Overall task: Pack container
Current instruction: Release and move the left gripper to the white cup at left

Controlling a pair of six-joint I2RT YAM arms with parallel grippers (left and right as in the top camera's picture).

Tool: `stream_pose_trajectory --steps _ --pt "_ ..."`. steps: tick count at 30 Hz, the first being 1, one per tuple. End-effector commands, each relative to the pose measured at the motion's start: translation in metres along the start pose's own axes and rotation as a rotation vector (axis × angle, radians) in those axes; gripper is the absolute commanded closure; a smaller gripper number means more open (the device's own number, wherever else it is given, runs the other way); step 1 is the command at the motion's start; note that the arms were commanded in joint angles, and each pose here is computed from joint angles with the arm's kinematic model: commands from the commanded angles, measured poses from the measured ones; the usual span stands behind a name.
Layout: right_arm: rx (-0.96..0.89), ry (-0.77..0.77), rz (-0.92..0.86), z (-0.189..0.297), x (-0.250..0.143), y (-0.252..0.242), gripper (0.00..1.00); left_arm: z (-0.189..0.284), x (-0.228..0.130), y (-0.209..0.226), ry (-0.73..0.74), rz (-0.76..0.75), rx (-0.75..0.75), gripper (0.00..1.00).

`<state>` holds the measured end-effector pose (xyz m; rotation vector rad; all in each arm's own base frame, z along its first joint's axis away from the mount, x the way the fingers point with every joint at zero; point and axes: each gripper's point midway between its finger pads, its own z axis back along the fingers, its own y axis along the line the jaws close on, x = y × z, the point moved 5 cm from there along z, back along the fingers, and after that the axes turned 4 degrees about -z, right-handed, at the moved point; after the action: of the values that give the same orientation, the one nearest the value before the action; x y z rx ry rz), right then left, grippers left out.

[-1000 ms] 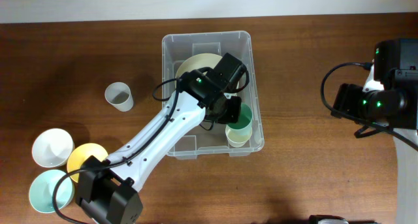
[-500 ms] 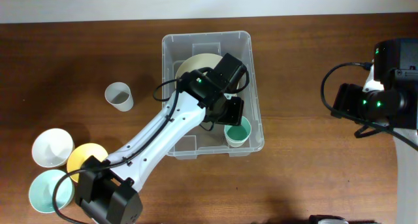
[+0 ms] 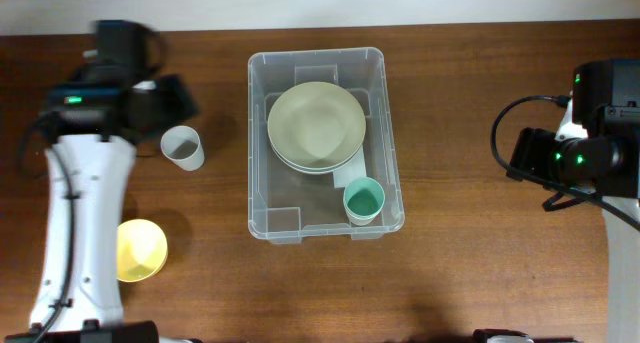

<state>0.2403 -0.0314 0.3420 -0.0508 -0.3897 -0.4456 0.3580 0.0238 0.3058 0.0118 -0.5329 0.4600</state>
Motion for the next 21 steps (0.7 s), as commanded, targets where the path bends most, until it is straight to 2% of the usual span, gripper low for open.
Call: stream_pose_trajectory --steps 1,8,11,13,17,20,21 --pt "-0.003 0.002 0.004 -0.002 0.000 0.001 0.26 -0.041 0.001 0.044 0.096 0.098 0.100 0.17" --pt "-0.004 0.002 0.004 -0.002 0.000 0.001 0.26 -0.134 -0.024 0.055 0.324 0.087 0.184 0.17" --pt "-0.004 0.003 0.004 -0.002 0.000 0.001 0.26 -0.169 -0.035 0.053 0.404 0.074 0.167 0.17" --pt "-0.004 0.003 0.004 -0.002 0.000 0.001 0.26 -0.193 -0.043 0.054 0.443 0.060 0.175 0.17" --pt "-0.004 0.003 0.004 -0.002 0.000 0.001 0.26 -0.213 -0.047 0.055 0.460 0.059 0.180 0.18" --pt "-0.004 0.003 0.004 -0.002 0.000 0.001 0.26 -0.220 -0.048 0.054 0.458 0.059 0.179 0.28" --pt "-0.004 0.003 0.004 -0.002 0.000 0.001 0.26 -0.220 -0.047 0.054 0.455 0.060 0.178 0.42"
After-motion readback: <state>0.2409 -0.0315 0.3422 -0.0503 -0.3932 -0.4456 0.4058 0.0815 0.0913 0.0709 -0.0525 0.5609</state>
